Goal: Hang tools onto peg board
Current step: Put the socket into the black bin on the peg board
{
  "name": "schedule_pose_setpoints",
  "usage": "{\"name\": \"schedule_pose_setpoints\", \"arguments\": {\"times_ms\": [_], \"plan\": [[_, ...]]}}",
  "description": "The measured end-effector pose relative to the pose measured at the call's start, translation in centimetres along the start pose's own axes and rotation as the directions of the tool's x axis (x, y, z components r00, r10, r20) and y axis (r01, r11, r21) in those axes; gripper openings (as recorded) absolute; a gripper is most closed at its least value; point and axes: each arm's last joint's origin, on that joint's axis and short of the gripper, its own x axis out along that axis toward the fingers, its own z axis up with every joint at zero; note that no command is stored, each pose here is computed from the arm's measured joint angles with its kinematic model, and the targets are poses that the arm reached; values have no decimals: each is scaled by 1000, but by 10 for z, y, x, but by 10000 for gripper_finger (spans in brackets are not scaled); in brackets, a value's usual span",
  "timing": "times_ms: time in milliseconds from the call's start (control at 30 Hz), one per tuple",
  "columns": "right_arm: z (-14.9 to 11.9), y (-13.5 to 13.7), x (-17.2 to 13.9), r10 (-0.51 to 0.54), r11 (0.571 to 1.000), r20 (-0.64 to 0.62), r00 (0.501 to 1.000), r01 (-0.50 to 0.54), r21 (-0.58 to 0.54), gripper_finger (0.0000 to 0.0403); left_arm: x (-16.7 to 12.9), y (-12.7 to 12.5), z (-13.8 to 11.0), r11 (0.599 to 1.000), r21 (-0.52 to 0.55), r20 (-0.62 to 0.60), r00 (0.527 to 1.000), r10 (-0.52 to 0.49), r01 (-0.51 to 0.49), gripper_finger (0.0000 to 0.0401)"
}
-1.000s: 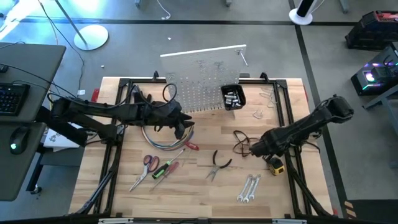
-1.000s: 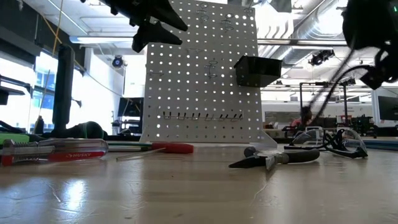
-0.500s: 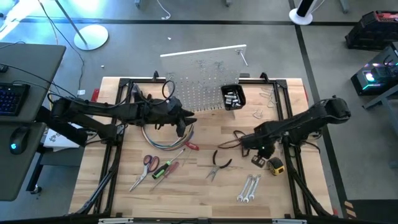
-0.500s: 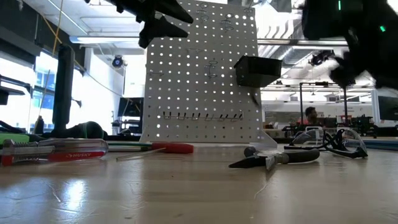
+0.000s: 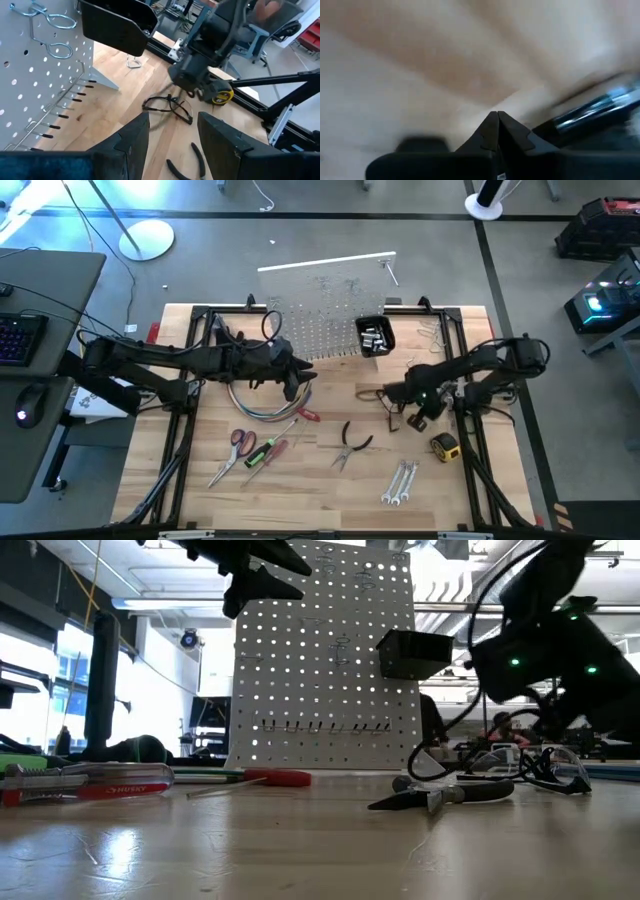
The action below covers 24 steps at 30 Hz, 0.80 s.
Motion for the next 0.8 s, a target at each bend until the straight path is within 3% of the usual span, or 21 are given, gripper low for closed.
{"name": "schedule_pose_setpoints", "arguments": {"times_ms": [100,267,533,633,800], "plan": [[8,-8,-5,-14,1000,33,999,15,-9,0,0,0,0,1000,0,-1,1000,0,0,163],[19,-19,-6,108,982,-67,992,-117,-151,0,0,0,0,1000,4,4,1000,8,-8,163],[33,-30,-9,35,932,-216,976,-111,-346,0,0,0,0,1000,23,5,1000,10,-10,163],[44,-32,-12,-7,938,-218,976,-69,-340,0,0,0,0,1000,23,5,1000,10,-10,163],[54,-42,-8,20,965,-285,958,-93,-245,0,0,0,0,1000,24,4,1000,10,-10,163]]}}
